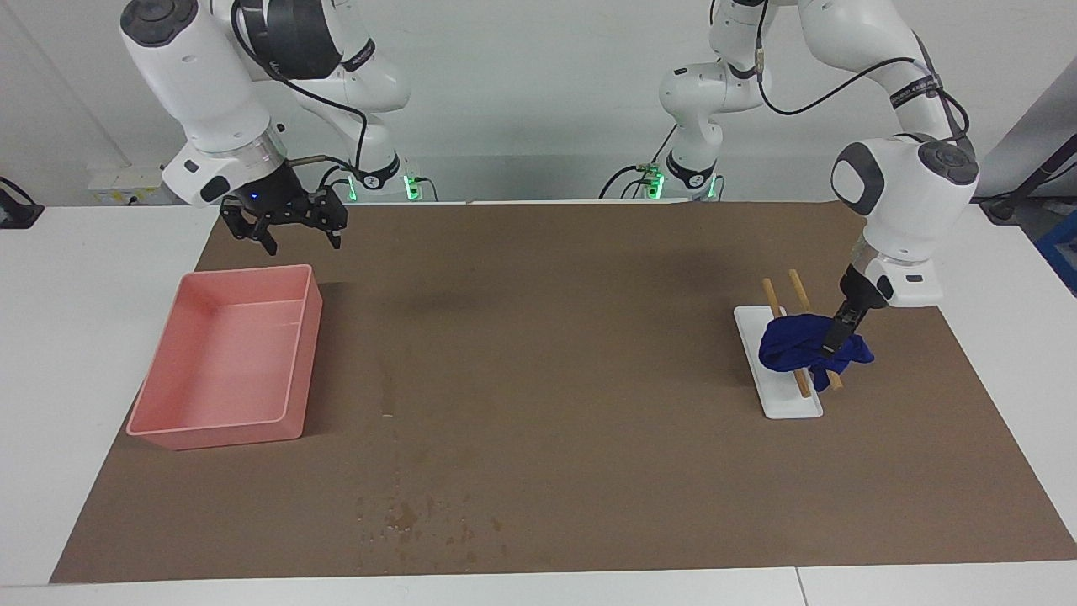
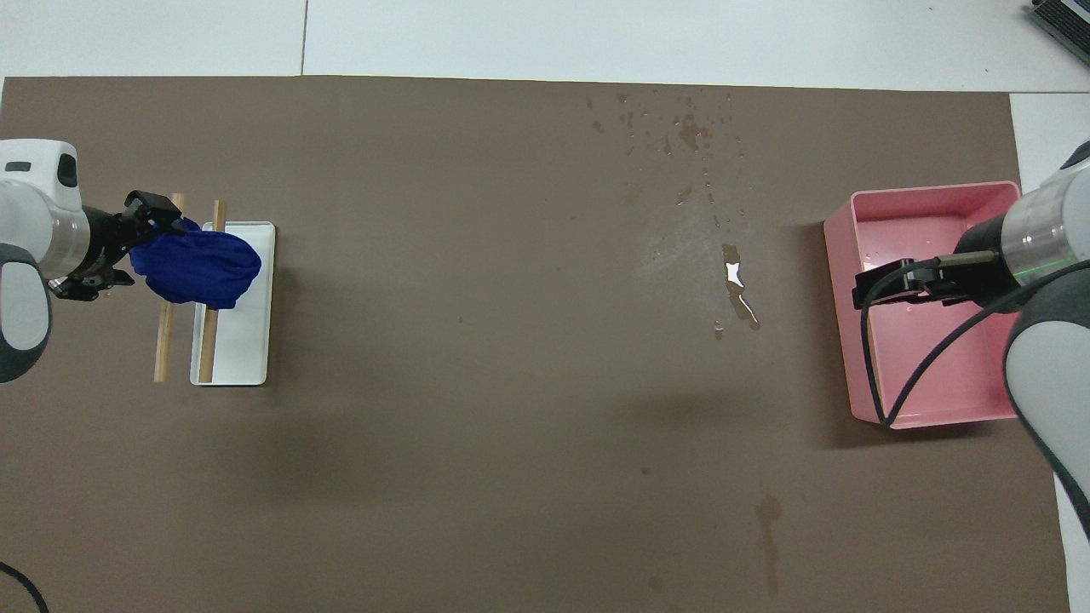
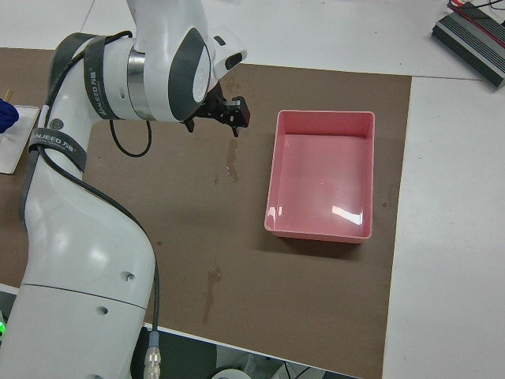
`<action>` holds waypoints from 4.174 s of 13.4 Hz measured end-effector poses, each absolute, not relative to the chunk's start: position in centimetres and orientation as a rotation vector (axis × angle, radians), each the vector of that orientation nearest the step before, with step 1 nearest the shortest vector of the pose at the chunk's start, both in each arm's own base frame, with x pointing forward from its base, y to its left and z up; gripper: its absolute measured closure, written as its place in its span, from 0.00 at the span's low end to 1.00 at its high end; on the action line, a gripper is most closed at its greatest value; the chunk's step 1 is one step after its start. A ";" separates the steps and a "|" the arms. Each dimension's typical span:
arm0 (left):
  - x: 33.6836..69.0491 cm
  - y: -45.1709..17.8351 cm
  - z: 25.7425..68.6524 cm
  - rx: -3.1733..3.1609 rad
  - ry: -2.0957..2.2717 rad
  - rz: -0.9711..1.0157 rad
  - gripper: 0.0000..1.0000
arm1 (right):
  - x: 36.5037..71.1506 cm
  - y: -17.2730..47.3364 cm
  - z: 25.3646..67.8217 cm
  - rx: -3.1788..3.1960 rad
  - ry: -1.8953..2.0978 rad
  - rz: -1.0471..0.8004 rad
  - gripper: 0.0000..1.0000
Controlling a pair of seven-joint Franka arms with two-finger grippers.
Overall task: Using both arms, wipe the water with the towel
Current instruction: 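Grasp the blue towel on the white tray with the left gripper, then lift the towel with the left gripper while the right gripper approaches, then pass the towel from the left gripper to the right gripper, then carry the towel with the right gripper while the left gripper withdraws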
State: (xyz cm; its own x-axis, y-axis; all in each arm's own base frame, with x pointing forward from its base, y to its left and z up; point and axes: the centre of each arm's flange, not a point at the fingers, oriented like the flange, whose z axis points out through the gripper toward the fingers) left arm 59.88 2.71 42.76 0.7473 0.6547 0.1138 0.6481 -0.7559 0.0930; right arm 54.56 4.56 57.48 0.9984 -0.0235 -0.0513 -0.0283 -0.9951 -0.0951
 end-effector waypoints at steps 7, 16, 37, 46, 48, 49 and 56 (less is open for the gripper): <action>60.0 2.4 44.4 2.897 1.058 0.273 0.74 | 52.3 12.0 55.7 -2.899 0.480 0.182 0.00; 61.8 1.8 54.5 2.248 1.487 0.074 0.78 | 51.1 17.7 55.0 -2.544 1.019 0.295 0.00; 47.9 -33.1 57.9 2.014 1.767 -0.566 0.78 | 49.7 28.1 53.2 -1.821 1.643 0.430 0.00; 46.4 -35.3 59.6 1.934 1.737 -0.541 0.78 | 49.5 28.1 52.5 -1.858 1.615 0.420 0.27; 46.4 -35.4 59.5 1.928 1.734 -0.535 0.78 | 49.5 28.1 52.4 -1.875 1.594 0.411 0.49; 46.3 -35.5 59.5 1.927 1.733 -0.534 0.78 | 49.5 28.0 52.3 -1.895 1.567 0.399 0.61; 46.4 -35.4 59.6 1.912 1.730 -0.521 0.48 | 49.3 28.1 52.1 -1.969 1.481 0.384 0.81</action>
State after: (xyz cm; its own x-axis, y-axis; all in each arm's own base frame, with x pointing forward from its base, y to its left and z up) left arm 46.43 -35.39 59.65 0.1169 0.7981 -0.5911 0.9918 -0.0627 0.1115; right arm 49.30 28.14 52.05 0.3234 -0.7498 -0.5772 -0.9358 -0.1629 -0.3127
